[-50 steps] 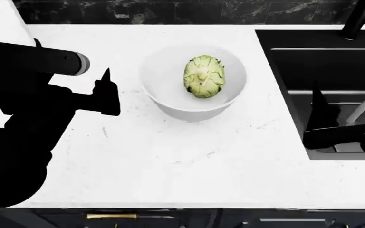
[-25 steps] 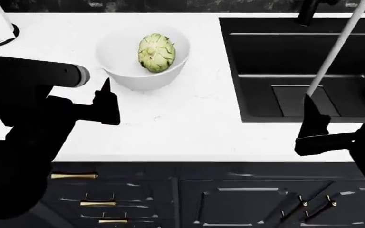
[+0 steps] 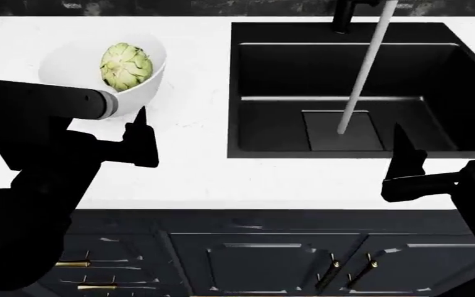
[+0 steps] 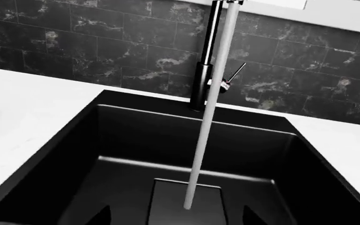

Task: Pick the tomatos and chili peppers from the sink and place them in one bowl. Place the artichoke in the other bowl. Then turn off the sink faucet.

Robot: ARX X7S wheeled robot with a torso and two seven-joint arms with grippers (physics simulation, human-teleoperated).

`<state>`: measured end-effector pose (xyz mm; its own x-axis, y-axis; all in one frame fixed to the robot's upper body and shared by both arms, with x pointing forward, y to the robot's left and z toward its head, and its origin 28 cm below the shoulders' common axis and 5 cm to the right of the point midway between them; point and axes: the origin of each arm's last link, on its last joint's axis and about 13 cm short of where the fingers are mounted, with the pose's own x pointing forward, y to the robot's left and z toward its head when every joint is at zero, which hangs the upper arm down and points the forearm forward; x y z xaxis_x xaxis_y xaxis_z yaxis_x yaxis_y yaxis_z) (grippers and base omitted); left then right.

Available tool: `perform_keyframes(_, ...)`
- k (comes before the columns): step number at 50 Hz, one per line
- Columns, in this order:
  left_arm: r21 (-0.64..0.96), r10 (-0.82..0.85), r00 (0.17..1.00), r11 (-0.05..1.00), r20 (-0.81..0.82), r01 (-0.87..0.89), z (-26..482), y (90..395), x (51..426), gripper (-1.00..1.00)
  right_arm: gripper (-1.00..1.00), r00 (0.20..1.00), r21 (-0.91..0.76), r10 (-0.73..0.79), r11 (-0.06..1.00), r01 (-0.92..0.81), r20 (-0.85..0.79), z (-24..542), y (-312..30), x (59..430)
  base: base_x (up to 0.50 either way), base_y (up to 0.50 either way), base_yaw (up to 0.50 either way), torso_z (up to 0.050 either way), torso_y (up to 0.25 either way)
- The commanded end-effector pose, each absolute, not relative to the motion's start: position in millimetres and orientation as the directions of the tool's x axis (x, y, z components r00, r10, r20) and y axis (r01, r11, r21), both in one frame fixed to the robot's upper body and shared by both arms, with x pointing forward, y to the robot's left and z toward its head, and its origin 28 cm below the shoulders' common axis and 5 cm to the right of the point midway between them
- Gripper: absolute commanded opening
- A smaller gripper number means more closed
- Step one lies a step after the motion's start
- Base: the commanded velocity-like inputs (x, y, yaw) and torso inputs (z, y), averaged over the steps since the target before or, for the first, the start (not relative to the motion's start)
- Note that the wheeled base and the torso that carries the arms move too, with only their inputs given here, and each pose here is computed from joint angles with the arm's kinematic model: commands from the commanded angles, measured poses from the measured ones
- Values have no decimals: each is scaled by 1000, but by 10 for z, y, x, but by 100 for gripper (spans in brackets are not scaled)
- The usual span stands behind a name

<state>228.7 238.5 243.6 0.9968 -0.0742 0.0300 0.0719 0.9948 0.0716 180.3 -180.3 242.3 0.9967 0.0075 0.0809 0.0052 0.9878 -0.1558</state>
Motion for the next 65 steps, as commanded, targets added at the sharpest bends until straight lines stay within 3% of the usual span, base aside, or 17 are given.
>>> perform_keyframes(1, 57, -89, 995, 995, 39, 87, 2434, 2372, 2299, 100, 100, 997, -159, 7, 987, 6, 82, 2415, -1797, 1813, 1, -500, 0, 0, 0)
perform_keyframes(38, 53, -78, 996, 996, 40, 76, 2435, 2413, 2331, 100, 100, 995, -163, 17, 987, -1, 97, 2428, -1769, 1848, 16, -495, 0, 0, 0)
perform_keyframes(65, 73, -86, 996, 994, 27, 84, 2377, 2402, 2345, 100, 100, 994, -177, 32, 984, -14, 100, 2392, -1743, 1898, 305, -16, 0, 0, 0)
